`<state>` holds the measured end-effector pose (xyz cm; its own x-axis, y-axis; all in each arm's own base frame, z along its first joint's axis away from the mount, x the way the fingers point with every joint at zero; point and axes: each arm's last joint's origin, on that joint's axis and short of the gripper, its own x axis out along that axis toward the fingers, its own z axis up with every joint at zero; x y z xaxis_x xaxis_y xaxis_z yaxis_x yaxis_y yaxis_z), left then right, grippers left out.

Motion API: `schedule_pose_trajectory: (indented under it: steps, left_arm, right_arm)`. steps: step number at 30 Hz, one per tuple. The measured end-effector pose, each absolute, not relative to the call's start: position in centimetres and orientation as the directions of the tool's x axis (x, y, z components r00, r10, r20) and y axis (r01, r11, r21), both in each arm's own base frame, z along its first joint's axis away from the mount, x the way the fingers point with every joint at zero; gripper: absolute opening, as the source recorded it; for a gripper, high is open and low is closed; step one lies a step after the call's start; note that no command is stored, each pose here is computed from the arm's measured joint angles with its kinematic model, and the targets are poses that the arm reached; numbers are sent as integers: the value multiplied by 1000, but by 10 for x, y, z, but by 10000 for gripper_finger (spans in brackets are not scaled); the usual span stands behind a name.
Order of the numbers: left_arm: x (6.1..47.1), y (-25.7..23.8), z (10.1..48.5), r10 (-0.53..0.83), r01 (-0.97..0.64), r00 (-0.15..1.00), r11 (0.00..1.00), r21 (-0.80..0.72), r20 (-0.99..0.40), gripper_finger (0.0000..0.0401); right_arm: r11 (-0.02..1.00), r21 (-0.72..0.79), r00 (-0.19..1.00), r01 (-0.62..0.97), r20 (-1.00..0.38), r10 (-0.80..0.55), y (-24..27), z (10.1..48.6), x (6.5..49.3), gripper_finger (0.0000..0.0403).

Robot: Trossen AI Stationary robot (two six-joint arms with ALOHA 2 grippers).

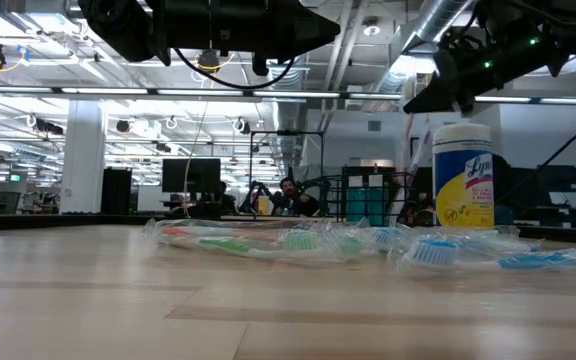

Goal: Pick & Place toothbrushing station
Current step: Put the orange toothbrush into the mesh organizer

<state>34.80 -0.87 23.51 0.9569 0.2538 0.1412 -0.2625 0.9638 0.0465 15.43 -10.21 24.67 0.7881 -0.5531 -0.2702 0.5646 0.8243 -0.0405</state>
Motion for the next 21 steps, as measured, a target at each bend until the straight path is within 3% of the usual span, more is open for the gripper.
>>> schedule_pose_trajectory:
  steps: [5, 13, 21]
  left_arm:
    - [348, -9, 235, 254, -263, 957, 964, 47, 141, 76]
    - [348, -9, 235, 254, -262, 957, 964, 46, 142, 76]
    - [348, -9, 235, 254, -263, 957, 964, 46, 141, 76]
  right_arm:
    - [824, -31, 785, 566, -283, -550, -103, 244, 156, 9]
    - [822, -18, 786, 569, -282, -550, -103, 244, 156, 56]
    - [815, 0, 787, 579, -263, -559, -105, 246, 156, 63]
